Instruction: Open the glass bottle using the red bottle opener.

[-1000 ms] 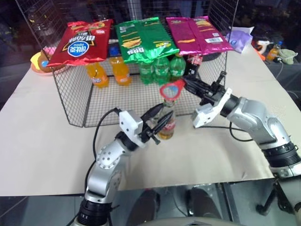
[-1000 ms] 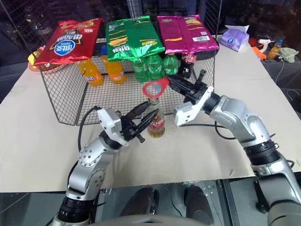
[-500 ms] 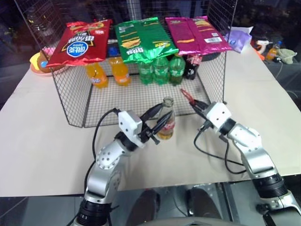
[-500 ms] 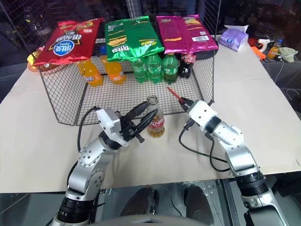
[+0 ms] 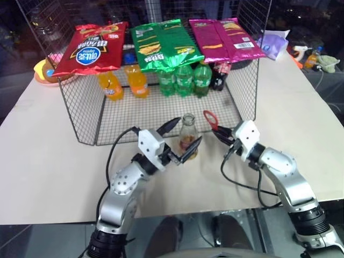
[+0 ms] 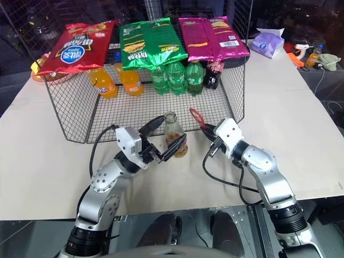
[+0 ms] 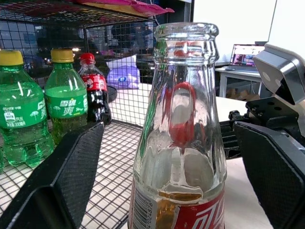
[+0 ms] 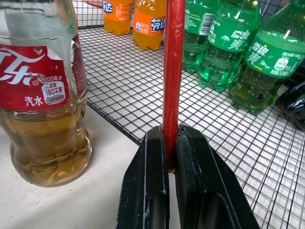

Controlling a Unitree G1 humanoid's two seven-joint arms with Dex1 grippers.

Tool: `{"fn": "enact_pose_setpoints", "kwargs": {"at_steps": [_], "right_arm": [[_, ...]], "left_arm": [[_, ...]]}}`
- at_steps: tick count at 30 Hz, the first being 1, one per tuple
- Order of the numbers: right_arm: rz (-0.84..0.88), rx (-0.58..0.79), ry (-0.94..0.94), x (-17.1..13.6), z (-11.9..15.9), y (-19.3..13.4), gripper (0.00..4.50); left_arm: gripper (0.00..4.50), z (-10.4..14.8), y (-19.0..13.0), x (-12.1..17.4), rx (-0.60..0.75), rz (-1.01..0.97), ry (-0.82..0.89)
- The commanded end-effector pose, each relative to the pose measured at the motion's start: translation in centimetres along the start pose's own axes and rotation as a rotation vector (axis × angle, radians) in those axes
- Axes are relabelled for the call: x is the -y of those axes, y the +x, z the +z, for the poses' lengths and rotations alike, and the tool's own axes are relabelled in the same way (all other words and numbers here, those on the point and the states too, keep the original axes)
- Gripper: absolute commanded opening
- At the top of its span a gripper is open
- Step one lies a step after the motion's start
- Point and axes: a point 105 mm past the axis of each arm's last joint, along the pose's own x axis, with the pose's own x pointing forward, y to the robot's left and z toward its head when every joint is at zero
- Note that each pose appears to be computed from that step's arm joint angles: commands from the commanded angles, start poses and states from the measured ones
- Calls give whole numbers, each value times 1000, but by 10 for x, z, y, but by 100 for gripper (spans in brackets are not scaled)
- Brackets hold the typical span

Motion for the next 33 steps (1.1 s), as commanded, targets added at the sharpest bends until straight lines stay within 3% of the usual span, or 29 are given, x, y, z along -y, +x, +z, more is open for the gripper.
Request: {"fn": "enact_pose_setpoints", "kwargs": {"at_steps": [1, 9, 14, 19, 23, 24, 29, 33], "right_arm": [[23, -10, 108, -2, 7, -12, 0], [183, -161, 458, -17, 4, -42, 0], [239, -271, 544, -27, -6, -54, 0], [139, -316, 489, -13, -23, -59, 200], [152, -371, 353, -10, -39, -78, 412], [146, -351, 318, -9, -40, -82, 440], [127, -209, 199, -2, -36, -96, 440], [17, -145, 205, 20, -38, -122, 440]], "left_arm": [[449, 13, -7, 5, 29, -21, 21], [449, 13, -35, 5, -42, 7, 28], [449, 3, -56, 3, -103, 49, 4], [450, -22, -88, -25, -205, 242, 23], [450, -33, -96, -24, -261, 262, -3], [450, -36, -99, -24, -279, 265, -8], [450, -38, -112, -26, -329, 269, -7], [450, -43, -127, -19, -406, 254, 2]]}}
